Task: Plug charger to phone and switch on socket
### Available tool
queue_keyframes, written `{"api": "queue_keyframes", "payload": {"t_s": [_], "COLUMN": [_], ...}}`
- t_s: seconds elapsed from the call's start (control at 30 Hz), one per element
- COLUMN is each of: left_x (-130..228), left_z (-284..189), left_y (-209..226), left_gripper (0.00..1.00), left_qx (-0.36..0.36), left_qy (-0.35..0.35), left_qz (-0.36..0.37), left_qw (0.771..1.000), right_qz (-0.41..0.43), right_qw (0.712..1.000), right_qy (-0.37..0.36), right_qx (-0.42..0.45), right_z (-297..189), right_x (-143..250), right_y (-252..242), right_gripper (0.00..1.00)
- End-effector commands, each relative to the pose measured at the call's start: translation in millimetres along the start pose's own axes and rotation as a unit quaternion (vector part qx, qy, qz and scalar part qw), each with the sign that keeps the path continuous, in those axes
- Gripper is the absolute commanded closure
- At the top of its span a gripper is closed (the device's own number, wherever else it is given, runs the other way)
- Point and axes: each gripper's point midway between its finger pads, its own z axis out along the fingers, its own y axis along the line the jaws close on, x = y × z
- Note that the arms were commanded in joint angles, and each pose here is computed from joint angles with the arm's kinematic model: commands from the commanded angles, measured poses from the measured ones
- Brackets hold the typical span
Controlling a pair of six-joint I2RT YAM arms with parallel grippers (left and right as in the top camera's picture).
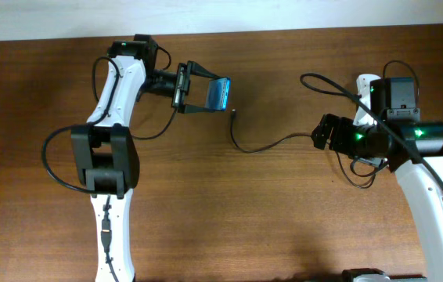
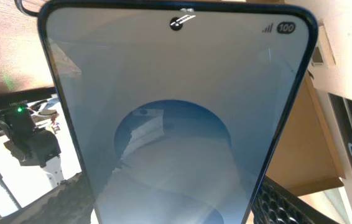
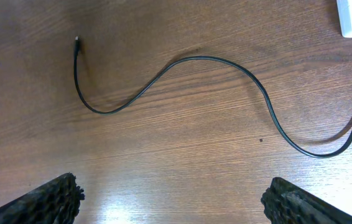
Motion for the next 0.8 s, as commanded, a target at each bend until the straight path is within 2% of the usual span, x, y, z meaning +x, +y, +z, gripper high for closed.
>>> {"api": "queue_keyframes", "payload": {"t_s": [0.0, 0.77], "left_x": [11.5, 6.2], "left_z": [2.7, 13.0], "left_y": [-6.5, 0.9], "left_gripper": [1.00, 1.00], "left_qx": [0.006, -0.020], "left_qy": [0.014, -0.008], "left_qz": [0.022, 0.025], "left_qw": [1.000, 0.999], "right_qz": [0.000, 0.013], "right_qw": [1.000, 1.000], "right_qy": [-0.011, -0.014], "right_qx": [0.003, -0.011], "right_z": [-3.6, -3.7], "right_x": [-5.6, -7.6], "right_y": [2.1, 7.0], "right_gripper": [0.02, 0.02]}}
